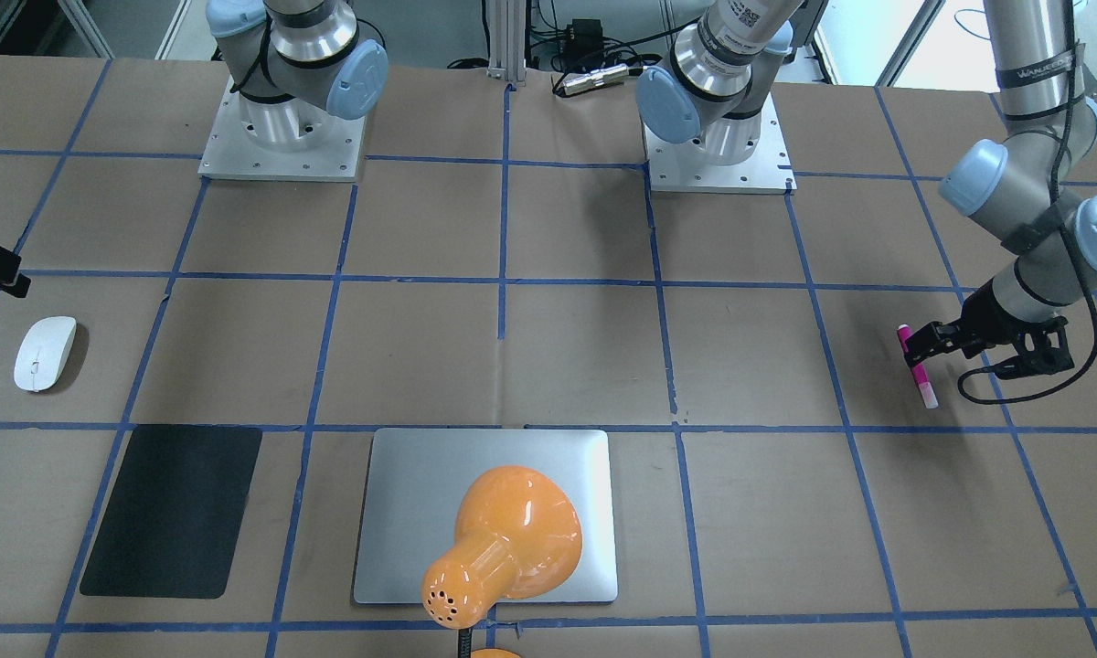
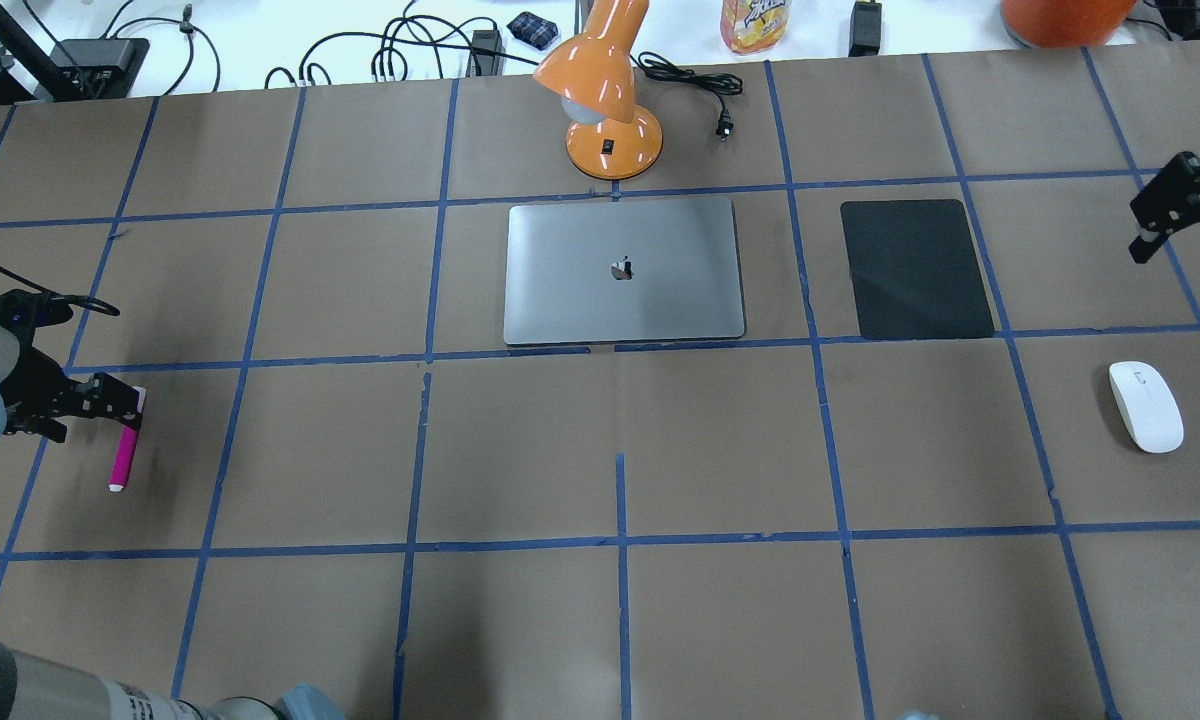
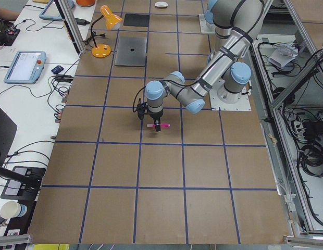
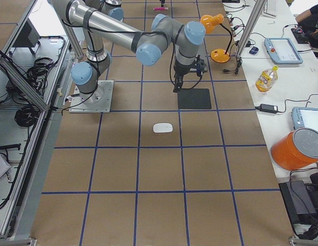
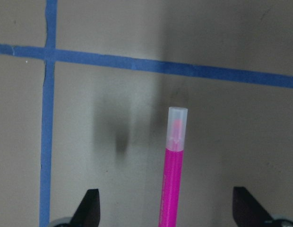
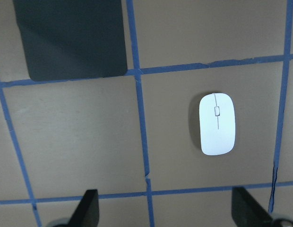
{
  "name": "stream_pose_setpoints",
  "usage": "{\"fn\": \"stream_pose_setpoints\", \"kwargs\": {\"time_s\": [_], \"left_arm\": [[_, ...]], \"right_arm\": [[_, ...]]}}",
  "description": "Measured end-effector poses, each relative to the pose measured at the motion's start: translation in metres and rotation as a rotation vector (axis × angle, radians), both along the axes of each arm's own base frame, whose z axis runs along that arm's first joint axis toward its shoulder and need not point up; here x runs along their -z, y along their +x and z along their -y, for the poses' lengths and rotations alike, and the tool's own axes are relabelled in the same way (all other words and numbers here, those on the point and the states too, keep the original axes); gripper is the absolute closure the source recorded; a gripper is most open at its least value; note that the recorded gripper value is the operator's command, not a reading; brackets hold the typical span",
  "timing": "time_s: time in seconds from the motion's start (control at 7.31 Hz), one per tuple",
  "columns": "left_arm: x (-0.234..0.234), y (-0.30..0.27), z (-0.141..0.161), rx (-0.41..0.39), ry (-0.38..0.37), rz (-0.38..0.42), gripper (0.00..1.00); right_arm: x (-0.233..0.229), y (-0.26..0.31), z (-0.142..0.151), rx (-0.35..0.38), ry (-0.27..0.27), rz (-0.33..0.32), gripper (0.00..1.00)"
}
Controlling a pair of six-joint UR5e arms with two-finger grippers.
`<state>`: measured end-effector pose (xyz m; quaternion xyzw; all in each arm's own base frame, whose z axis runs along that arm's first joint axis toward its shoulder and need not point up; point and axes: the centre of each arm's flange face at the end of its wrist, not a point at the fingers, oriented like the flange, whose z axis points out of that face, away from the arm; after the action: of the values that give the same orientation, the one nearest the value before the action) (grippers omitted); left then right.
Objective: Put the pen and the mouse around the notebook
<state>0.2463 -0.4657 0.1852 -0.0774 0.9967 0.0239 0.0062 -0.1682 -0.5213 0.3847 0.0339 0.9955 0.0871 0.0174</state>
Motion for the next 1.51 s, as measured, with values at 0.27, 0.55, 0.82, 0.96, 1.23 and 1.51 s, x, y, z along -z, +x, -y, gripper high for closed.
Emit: {"fn": "stream_pose_setpoints", "kwargs": {"time_s": [0.27, 0.55, 0.82, 0.96, 1.23, 1.51], "left_arm": [[0.016, -0.001, 0.0, -0.013, 0.017, -0.009, 0.96], [0.018, -0.002, 0.002, -0.013, 0.019, -0.009, 1.0], [0.01, -0.002, 0.005, -0.008, 0.013, 0.004, 1.0], [0.003, -0.003, 0.01, -0.001, 0.015, 0.01, 1.0], [-0.016, -0.019, 0.021, 0.003, 0.028, 0.016, 1.0], [-0.038, -0.069, 0.029, -0.109, 0.067, 0.022, 1.0]], "right_arm": [[0.079, -0.04, -0.031, -0.026, -0.017, -0.011, 0.0], [0.151, -0.052, -0.052, -0.062, -0.077, -0.044, 0.0], [0.194, -0.069, -0.06, -0.075, -0.092, -0.048, 0.0], [0.201, -0.072, -0.062, -0.075, -0.09, -0.045, 0.08], [0.207, -0.073, -0.063, -0.074, -0.084, -0.038, 0.5], [0.207, -0.074, -0.062, -0.074, -0.084, -0.039, 0.71]]}}
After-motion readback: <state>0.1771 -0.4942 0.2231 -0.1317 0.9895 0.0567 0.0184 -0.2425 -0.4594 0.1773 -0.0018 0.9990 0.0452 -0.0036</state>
